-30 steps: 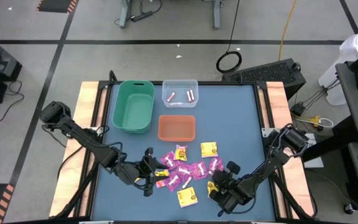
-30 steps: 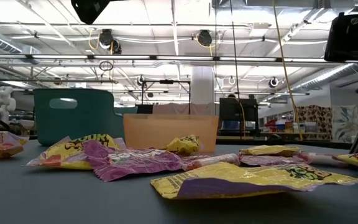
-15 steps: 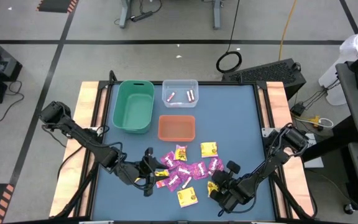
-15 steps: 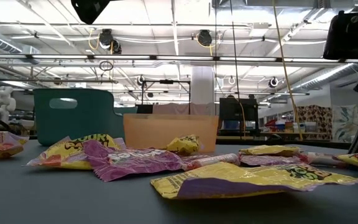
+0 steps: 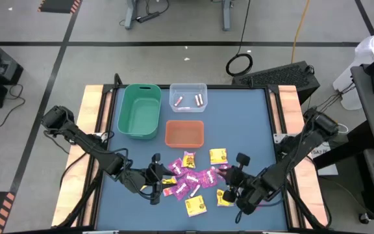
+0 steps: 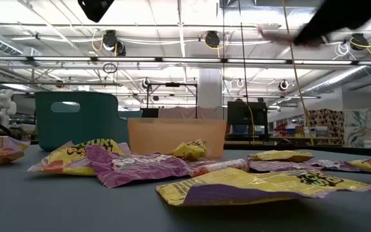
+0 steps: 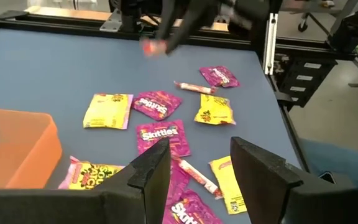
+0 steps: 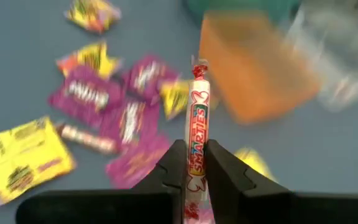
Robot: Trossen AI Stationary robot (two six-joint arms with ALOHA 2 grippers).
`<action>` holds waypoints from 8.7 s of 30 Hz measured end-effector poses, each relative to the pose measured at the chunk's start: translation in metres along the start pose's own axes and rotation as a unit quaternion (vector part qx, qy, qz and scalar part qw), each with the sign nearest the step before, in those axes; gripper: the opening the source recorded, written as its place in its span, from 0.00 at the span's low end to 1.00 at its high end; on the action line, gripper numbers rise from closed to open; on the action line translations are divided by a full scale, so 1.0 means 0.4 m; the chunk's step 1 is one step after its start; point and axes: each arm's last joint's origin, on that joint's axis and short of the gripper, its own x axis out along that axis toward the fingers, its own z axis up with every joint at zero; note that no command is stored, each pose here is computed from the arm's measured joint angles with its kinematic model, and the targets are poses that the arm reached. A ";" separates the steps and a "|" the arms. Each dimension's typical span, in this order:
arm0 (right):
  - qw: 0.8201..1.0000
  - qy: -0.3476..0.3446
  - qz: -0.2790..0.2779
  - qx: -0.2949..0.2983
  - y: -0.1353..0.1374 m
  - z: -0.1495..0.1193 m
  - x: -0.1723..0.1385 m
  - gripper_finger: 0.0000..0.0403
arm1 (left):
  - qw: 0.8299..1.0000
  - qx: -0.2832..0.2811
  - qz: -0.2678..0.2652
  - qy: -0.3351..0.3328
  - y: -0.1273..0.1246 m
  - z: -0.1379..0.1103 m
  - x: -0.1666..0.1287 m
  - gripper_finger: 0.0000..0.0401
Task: Sort candy
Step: Put the white candy into the transparent bin
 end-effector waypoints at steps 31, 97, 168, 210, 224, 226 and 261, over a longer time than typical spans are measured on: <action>0.899 -0.029 -0.163 -0.405 -0.143 0.136 0.035 0.09 | 0.998 0.055 0.030 0.000 0.041 0.013 0.021 0.43; 0.953 0.016 -0.293 -0.081 -0.319 0.184 0.250 0.09 | 0.997 0.069 0.031 0.004 0.041 0.012 0.021 0.43; 0.993 0.035 0.107 -0.027 -0.166 0.160 0.032 0.52 | 0.998 0.054 0.022 -0.009 0.000 -0.040 0.085 0.43; 0.990 0.020 0.114 -0.079 0.131 -0.081 0.008 0.52 | 0.996 0.007 0.065 0.063 -0.094 -0.276 0.344 0.43; 0.991 0.009 0.107 -0.080 0.131 -0.078 0.008 0.52 | 0.993 -0.016 0.063 0.098 -0.062 -0.284 0.361 0.43; 0.991 0.009 0.107 -0.080 0.131 -0.078 0.008 0.52 | 0.993 -0.009 0.068 0.100 -0.061 -0.285 0.360 0.41; 0.993 -0.031 0.065 -0.098 0.126 -0.071 0.010 0.52 | 0.991 0.122 0.052 0.008 -0.057 -0.010 0.183 0.16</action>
